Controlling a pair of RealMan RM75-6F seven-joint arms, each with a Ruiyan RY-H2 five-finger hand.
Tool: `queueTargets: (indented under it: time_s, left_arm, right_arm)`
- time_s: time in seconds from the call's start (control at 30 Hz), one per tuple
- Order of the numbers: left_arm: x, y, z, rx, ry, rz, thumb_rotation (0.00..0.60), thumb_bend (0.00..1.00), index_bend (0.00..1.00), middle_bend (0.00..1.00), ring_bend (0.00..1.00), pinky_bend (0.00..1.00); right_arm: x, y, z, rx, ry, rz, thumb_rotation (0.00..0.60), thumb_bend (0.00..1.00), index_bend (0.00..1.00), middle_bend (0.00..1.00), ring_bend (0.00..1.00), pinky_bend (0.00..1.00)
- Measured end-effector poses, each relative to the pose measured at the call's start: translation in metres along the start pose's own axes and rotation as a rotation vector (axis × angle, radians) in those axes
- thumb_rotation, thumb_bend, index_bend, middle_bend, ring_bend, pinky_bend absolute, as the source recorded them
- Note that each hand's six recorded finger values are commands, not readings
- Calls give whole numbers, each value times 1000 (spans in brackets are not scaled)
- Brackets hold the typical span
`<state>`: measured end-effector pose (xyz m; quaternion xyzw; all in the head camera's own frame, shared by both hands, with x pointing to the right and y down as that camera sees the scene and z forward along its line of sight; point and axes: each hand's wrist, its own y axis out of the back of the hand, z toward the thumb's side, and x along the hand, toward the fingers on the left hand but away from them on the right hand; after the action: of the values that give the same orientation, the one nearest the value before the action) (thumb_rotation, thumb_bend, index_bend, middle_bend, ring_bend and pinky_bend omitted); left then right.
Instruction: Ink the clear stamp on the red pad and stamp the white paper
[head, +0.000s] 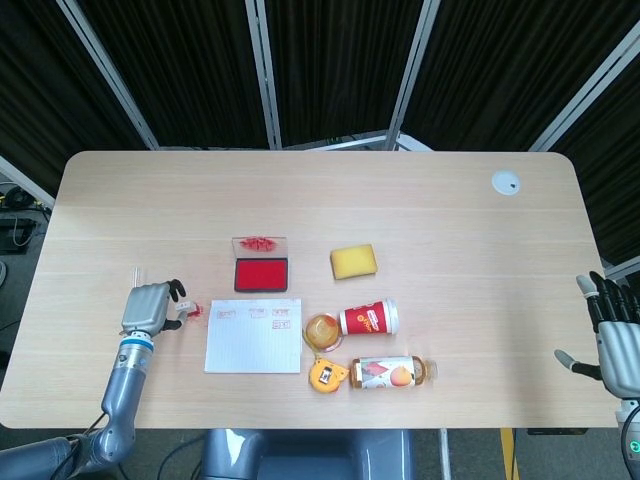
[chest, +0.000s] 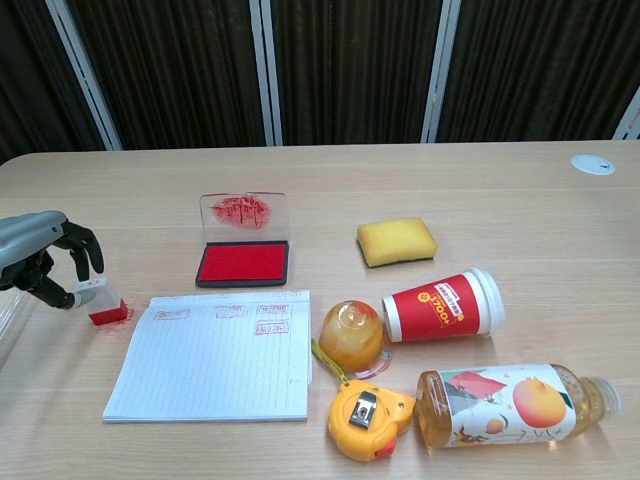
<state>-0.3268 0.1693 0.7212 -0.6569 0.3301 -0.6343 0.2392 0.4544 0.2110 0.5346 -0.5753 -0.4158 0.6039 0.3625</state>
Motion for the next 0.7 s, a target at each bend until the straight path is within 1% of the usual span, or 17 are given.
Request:
queueTargets:
  time_s: [0.7]
  left_arm:
    - [7, -10, 6, 30, -8, -12, 600, 299, 497, 503, 838, 831]
  right_arm:
    - [-2, -2, -3, 3, -14, 4, 600, 0, 0, 0, 0, 0]
